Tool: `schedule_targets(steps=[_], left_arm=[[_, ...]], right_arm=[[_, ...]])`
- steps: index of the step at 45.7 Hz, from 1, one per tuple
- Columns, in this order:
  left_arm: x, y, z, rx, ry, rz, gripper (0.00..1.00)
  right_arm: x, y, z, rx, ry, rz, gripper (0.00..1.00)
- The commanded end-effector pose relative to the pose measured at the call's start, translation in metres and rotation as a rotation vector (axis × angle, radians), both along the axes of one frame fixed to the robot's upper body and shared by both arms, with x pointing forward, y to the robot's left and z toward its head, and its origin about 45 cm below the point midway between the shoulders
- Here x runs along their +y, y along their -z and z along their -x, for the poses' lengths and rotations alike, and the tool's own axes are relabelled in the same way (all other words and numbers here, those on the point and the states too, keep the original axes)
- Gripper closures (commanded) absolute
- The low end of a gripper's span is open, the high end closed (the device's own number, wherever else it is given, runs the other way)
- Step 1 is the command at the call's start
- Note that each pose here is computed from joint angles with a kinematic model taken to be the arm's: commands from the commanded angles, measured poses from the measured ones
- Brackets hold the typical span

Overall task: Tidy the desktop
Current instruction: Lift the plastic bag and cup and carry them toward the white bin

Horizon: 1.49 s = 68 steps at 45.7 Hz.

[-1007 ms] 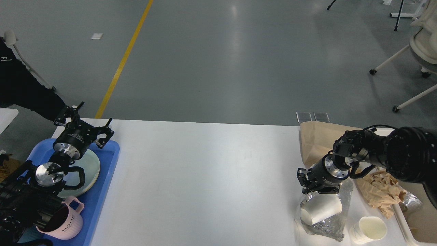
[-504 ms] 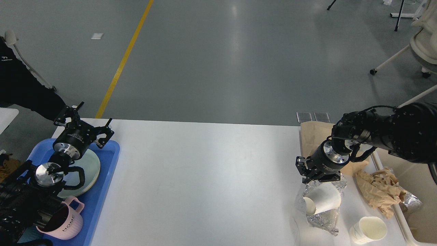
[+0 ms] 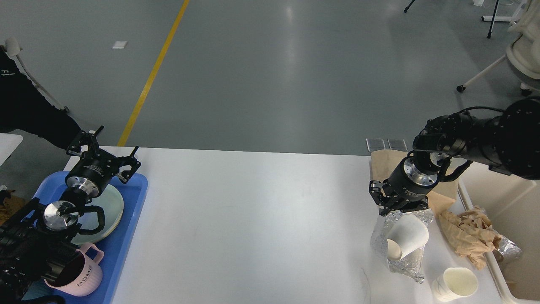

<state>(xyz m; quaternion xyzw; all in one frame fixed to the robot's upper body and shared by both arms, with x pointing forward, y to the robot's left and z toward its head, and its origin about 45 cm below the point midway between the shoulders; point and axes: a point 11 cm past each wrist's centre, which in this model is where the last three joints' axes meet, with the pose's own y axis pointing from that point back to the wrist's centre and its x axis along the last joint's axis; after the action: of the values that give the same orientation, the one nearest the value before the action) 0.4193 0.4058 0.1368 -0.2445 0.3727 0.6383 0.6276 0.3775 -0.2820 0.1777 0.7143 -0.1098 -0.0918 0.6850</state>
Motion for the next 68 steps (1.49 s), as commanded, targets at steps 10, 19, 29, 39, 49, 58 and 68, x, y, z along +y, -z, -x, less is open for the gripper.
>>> schedule_targets(steps=[10, 19, 29, 39, 49, 58, 68], left_arm=[[0.000, 0.000, 0.000, 0.000, 0.000, 0.000, 0.03], [0.000, 0.000, 0.000, 0.000, 0.000, 0.000, 0.03], [0.000, 0.000, 0.000, 0.000, 0.000, 0.000, 0.03], [0.000, 0.000, 0.000, 0.000, 0.000, 0.000, 0.03], [0.000, 0.000, 0.000, 0.000, 0.000, 0.000, 0.03], [0.000, 0.000, 0.000, 0.000, 0.000, 0.000, 0.03], [0.000, 0.000, 0.000, 0.000, 0.000, 0.000, 0.03]], right_arm=[[0.001, -0.048, -0.015, -0.037, -0.021, 0.029, 1.00], [0.005, -0.092, -0.031, -0.095, -0.026, 0.013, 1.00], [-0.002, -0.153, -0.050, -0.211, -0.011, 0.001, 1.00], [-0.016, -0.191, -0.057, -0.278, -0.040, 0.100, 1.00], [-0.024, -0.207, -0.055, -0.272, -0.049, 0.132, 1.00], [-0.040, -0.208, -0.055, -0.280, -0.021, 0.140, 1.00], [-0.131, -0.165, -0.065, -0.379, 0.131, 0.221, 1.00]])
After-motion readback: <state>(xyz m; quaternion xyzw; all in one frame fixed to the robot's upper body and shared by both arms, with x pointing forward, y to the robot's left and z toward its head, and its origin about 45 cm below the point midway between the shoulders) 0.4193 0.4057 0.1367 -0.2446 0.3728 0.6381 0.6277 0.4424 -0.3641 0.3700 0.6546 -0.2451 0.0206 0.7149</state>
